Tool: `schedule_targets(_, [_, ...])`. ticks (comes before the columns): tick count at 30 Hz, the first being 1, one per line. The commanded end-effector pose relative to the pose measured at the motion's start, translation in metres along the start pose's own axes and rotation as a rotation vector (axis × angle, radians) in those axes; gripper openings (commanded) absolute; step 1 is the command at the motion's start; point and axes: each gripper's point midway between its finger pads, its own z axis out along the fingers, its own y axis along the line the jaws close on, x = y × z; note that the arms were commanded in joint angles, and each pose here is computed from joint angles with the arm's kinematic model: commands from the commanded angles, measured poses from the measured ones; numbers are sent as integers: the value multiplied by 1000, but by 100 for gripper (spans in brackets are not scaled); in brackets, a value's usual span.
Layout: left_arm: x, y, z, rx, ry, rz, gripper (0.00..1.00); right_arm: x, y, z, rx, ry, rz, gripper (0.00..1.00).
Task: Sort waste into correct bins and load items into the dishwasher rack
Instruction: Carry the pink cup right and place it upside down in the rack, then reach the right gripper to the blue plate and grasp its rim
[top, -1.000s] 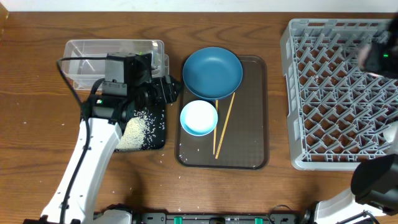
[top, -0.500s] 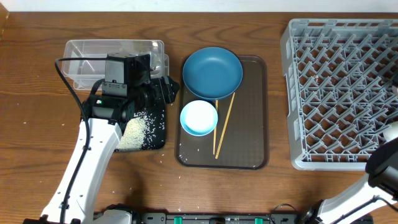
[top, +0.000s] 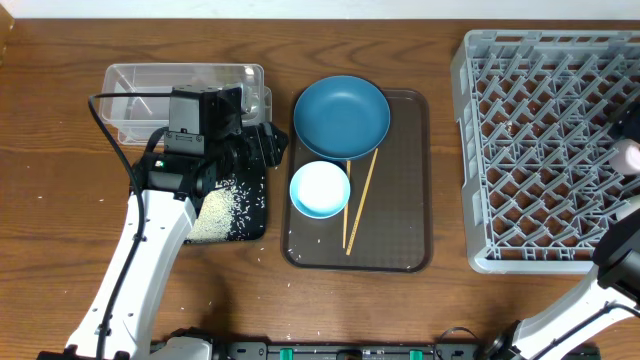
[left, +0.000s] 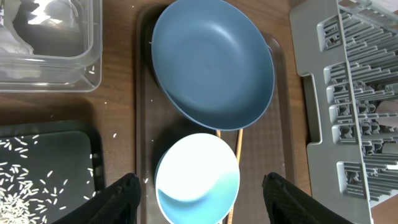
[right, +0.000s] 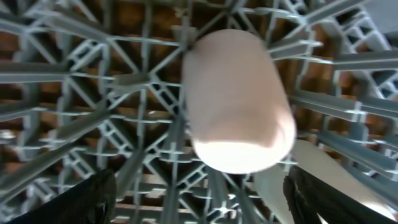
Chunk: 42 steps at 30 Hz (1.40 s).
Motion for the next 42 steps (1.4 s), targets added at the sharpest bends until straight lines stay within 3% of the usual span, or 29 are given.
schedule_targets(1, [-1,2,-1,-14,-2,17,66,-18,34,-54,-183,-124,-12,79])
schedule_targets(7, [15,28,-3,-149,49,-17,67,-4,128,-99,-507,-157,-183,76])
schedule_targets(12, [31,46,-8,-248,106,-41,67,31,210,-110,-591,-141,-404,76])
schedule_targets(21, [35,47,-9,-252,120,-46,67,97,323,-88,-456,-167,-672,73])
schedule_targets(31, [35,47,-9,-252,119,-46,67,166,374,-11,-354,-18,-682,63])
schedule_targets(36, [35,47,-9,-252,119,-46,67,195,392,18,-400,74,-677,60])
schedule_targets(42, [35,47,-9,-252,119,-46,67,208,394,33,-382,107,-694,47])
